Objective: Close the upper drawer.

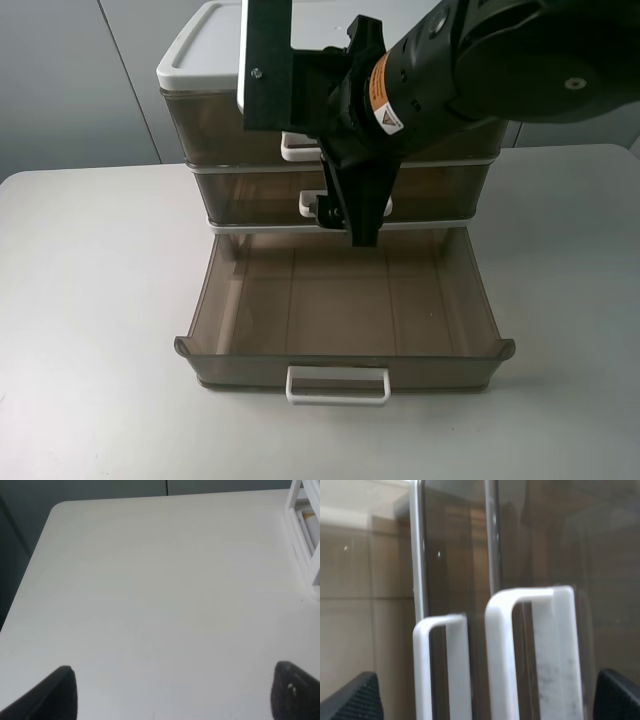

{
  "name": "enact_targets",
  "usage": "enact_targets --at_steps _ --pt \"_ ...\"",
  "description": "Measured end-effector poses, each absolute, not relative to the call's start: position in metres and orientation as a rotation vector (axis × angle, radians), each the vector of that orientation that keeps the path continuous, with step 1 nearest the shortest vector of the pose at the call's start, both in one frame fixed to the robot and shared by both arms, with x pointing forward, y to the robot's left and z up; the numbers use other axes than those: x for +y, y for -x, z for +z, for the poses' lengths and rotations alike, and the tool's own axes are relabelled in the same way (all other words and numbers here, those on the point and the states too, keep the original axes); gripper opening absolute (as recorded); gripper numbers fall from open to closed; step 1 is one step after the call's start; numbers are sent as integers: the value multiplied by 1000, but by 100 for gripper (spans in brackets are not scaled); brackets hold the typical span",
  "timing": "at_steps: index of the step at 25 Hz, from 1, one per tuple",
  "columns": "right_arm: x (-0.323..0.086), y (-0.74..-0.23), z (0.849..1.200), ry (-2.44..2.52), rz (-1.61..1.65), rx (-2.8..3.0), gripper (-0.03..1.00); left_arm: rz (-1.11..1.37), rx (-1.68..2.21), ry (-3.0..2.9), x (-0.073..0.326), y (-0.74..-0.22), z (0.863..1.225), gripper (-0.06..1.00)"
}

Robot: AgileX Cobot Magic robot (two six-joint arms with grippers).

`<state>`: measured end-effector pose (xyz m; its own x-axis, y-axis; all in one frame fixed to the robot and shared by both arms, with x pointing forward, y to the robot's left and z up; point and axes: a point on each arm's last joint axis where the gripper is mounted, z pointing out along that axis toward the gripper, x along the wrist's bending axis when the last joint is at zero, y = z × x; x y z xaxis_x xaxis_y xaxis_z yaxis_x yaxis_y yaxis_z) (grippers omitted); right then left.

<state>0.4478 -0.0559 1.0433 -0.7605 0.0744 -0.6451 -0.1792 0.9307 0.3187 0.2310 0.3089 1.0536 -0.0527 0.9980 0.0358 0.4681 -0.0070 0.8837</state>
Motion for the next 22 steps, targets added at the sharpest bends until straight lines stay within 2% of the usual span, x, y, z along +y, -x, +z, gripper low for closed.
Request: enact_targets --at_steps 22 --pt "-53 -448 1045 10 580 2399 64 1001 1596 -1550 309 -231 1054 74"
